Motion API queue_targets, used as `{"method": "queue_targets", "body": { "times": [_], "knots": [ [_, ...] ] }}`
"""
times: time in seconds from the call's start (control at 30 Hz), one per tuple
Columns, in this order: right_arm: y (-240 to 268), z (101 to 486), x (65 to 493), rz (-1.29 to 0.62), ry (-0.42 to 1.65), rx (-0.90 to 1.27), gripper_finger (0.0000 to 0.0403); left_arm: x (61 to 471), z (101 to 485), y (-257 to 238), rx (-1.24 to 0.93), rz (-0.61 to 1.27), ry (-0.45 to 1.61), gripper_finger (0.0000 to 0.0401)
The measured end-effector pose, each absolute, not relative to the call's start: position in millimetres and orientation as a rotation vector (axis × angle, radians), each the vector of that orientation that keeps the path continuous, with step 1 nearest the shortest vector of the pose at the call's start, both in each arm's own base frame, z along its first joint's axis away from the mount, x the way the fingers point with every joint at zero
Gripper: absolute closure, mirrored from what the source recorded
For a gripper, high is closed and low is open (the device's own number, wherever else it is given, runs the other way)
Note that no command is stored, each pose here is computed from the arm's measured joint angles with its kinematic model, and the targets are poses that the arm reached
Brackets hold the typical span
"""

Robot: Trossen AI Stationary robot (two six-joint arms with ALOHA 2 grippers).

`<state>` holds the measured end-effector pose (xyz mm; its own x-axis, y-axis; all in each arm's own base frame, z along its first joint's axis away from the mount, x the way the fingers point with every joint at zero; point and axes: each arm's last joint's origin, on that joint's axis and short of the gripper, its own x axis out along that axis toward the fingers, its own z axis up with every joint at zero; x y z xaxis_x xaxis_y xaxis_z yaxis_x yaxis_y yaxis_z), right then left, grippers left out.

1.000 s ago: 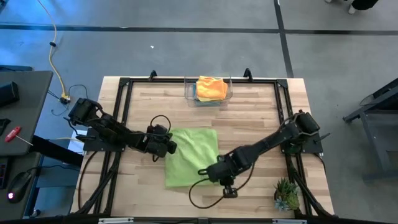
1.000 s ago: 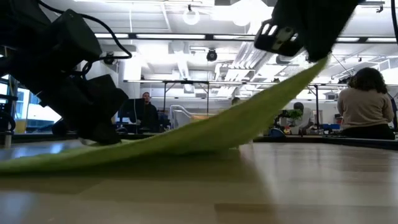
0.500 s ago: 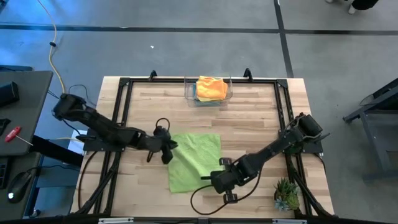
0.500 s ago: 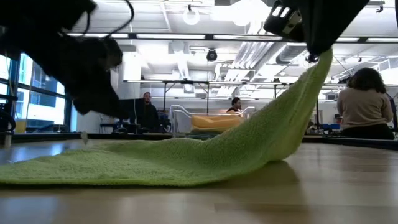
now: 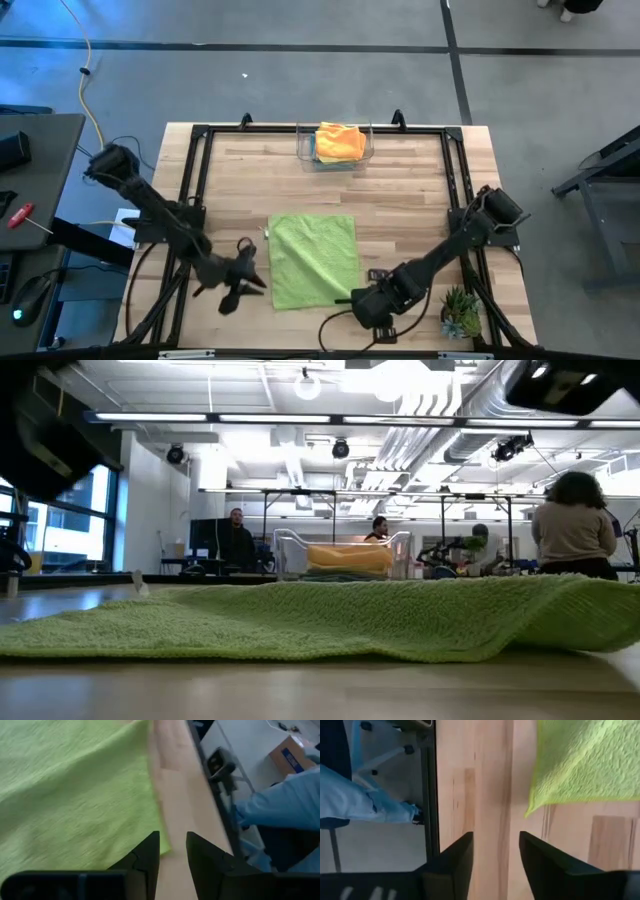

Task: Fold microfiber towels
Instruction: Fold the green towel

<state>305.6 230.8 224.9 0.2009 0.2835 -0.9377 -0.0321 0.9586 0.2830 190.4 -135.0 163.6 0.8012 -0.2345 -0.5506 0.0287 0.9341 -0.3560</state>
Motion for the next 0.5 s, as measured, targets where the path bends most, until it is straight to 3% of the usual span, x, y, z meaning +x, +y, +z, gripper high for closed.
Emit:
{"method": "queue_targets", "body": {
  "times": [0.17,0.5],
  "knots": [
    [236.2,224.5,300.3,0.210,1.360,0.212,0.0238,203.3,164.9,-167.5,-0.247,-0.156,0.665,0.0306],
    [237.9,224.1,297.1,0.226,1.387,0.212,0.0237,245.3,148.3,-204.4,-0.024,-0.165,0.786,0.0241]
  ]
}}
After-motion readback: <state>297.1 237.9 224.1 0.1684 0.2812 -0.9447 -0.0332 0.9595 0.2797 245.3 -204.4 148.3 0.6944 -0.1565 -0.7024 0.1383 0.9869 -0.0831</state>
